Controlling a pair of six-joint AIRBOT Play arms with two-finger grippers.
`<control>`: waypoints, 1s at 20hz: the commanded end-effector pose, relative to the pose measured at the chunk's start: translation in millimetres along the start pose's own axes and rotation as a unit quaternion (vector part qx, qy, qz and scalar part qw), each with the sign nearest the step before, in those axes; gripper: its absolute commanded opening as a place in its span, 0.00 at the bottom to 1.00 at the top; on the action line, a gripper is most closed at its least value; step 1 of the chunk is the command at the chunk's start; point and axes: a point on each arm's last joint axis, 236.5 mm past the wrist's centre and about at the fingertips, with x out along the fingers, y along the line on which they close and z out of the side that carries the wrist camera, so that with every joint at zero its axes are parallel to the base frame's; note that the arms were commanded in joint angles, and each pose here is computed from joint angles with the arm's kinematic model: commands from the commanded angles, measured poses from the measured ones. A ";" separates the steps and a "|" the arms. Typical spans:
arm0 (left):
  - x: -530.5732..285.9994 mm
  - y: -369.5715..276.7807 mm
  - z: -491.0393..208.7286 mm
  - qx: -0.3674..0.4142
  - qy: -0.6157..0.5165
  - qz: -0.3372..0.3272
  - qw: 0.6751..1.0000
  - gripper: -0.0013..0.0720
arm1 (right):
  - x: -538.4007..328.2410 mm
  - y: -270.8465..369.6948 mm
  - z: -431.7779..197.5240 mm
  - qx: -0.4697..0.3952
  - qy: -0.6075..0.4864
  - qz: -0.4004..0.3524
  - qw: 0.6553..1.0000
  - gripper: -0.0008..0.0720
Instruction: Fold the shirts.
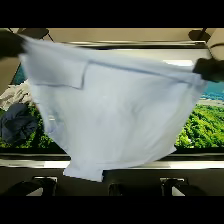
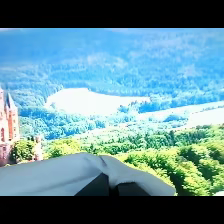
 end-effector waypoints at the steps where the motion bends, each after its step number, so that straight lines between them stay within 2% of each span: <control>1: 119.9 -1.2 -115.8 -0.050 0.164 0.007 0.985 0.06 | 121.2 11.6 -38.0 0.067 0.076 -0.005 0.995 0.10; 3: 157.7 -17.8 -156.0 -0.106 0.212 -0.012 0.971 0.06 | 153.2 25.3 -51.6 0.118 0.099 0.012 0.988 0.10; 7: 190.1 -61.9 -220.5 -0.182 0.304 -0.071 0.932 0.08 | 201.8 41.6 -95.7 0.141 0.169 0.026 0.975 0.10; 8: 189.9 -71.5 -227.6 -0.197 0.319 -0.084 0.923 0.19 | 206.3 41.6 -99.6 0.142 0.175 0.026 0.974 0.11; 9: 186.5 -75.7 -230.9 -0.202 0.330 -0.090 0.918 0.45 | 206.6 38.9 -96.9 0.145 0.171 0.025 0.974 0.28; 10: 179.3 -73.7 -230.9 -0.188 0.341 -0.094 0.916 0.69 | 202.7 32.1 -88.9 0.143 0.166 0.028 0.975 0.61; 11: 166.4 -67.3 -229.9 -0.151 0.359 -0.107 0.915 0.74 | 194.6 19.7 -78.8 0.129 0.164 0.031 0.977 0.72; 13: 131.1 -45.1 -229.9 -0.080 0.398 -0.134 0.904 0.73 | 170.7 -37.1 -61.9 0.123 0.170 0.007 0.978 0.72; 14: 111.7 -29.0 -232.8 -0.080 0.423 -0.133 0.893 0.73 | 157.9 -70.1 -64.0 0.140 0.186 -0.012 0.972 0.72; 17: 64.2 6.6 -264.2 -0.127 0.485 -0.119 0.857 0.72 | 117.1 -150.6 -126.5 0.169 0.312 -0.051 0.933 0.69; 19: 38.3 10.9 -308.7 -0.165 0.512 -0.117 0.835 0.63 | 99.8 -168.3 -175.4 0.178 0.393 -0.044 0.901 0.70; 20: 25.2 6.9 -335.4 -0.186 0.523 -0.117 0.823 0.63 | 96.5 -166.7 -193.7 0.194 0.419 -0.033 0.886 0.70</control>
